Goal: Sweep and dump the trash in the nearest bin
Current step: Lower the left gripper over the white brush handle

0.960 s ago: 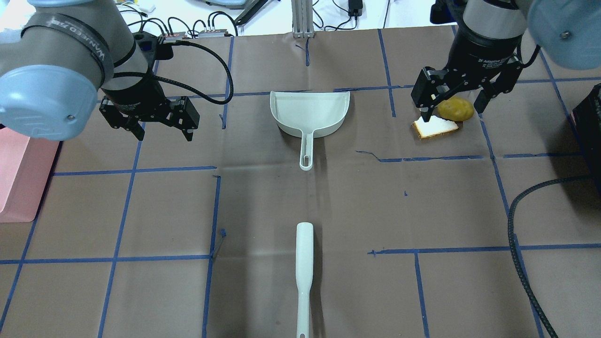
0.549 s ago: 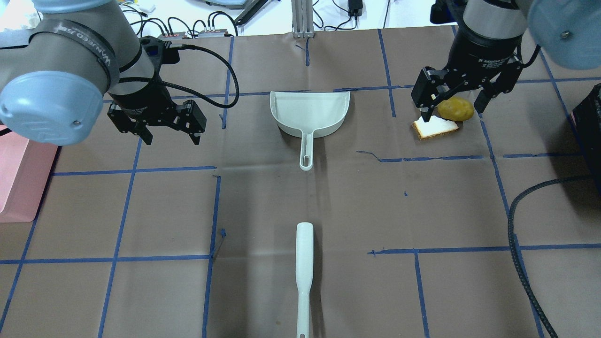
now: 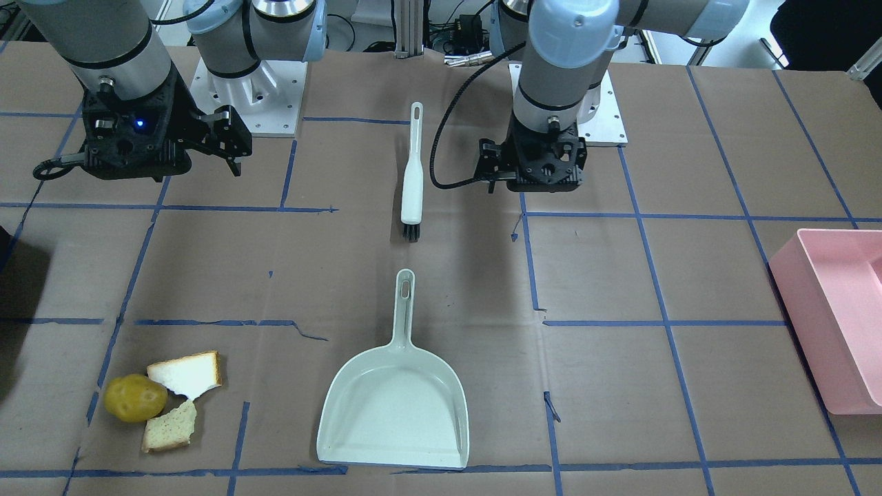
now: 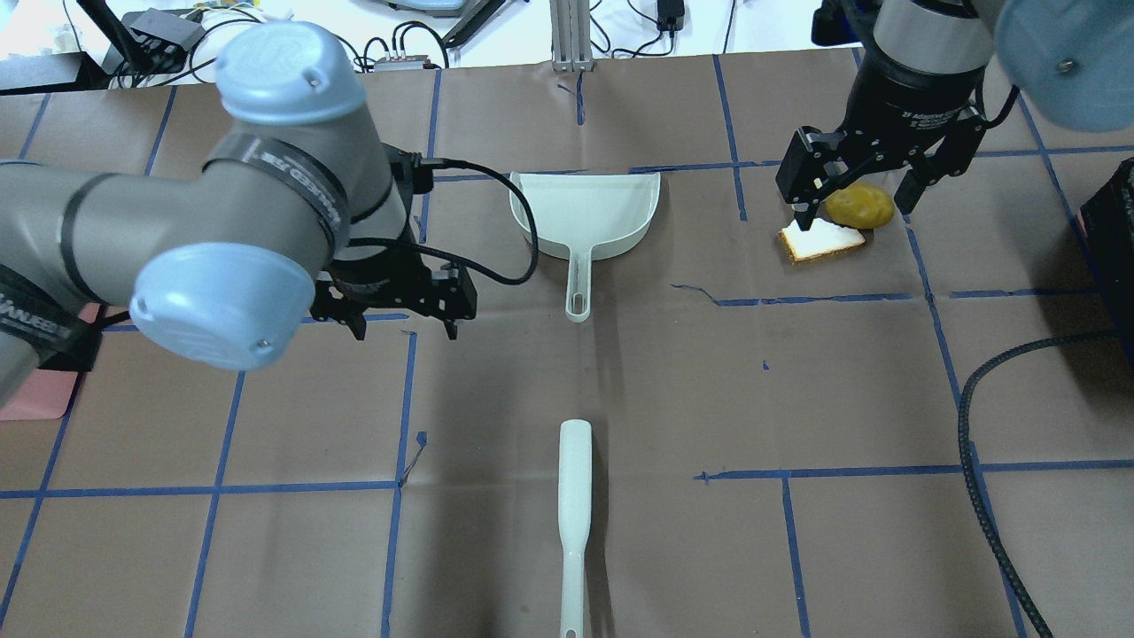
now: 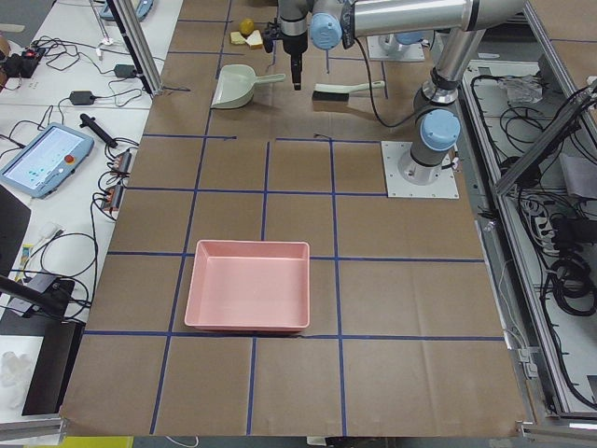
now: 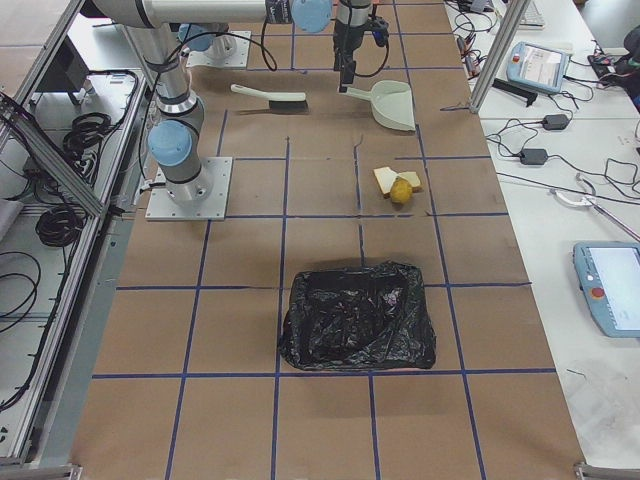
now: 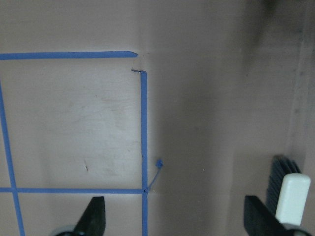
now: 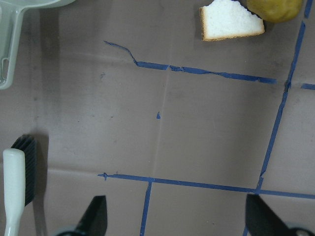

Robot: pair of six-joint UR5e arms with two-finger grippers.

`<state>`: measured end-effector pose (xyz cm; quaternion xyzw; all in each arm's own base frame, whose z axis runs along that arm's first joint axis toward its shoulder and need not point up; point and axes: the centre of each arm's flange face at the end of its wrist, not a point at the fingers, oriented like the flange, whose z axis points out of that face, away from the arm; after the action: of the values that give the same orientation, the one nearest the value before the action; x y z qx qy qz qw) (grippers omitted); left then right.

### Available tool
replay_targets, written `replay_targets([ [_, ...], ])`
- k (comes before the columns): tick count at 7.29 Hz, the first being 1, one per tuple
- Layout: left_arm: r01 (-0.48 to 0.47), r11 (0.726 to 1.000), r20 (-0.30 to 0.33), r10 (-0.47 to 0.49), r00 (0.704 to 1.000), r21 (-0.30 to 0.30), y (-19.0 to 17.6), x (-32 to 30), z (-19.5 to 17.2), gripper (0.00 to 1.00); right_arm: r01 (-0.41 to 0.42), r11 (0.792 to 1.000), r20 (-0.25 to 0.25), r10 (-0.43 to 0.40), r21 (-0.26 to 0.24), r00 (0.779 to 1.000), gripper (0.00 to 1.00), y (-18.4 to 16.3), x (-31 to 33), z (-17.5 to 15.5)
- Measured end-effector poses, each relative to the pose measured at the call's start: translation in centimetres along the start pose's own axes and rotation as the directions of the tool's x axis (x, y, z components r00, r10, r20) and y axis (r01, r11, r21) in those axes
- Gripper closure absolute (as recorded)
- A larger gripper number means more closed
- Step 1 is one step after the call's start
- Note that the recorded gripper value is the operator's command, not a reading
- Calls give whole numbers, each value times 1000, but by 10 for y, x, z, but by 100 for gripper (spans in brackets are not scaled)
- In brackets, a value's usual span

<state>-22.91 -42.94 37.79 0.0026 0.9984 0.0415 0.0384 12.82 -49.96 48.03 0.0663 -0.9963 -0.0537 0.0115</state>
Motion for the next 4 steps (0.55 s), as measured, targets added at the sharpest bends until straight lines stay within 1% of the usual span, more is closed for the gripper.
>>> replay_targets([
  [1, -1, 1000, 25, 0, 1000, 25, 19, 26, 14, 1, 0, 1000, 0, 0, 0, 1000, 0, 0, 0, 0],
  [2, -11, 999, 35, 9, 999, 50, 39, 51, 28, 1, 0, 1000, 0, 0, 0, 1000, 0, 0, 0, 0],
  [4, -41, 997, 45, 38, 998, 70, 93, 96, 46, 4, 0, 1000, 0, 0, -1, 1000, 0, 0, 0, 0],
])
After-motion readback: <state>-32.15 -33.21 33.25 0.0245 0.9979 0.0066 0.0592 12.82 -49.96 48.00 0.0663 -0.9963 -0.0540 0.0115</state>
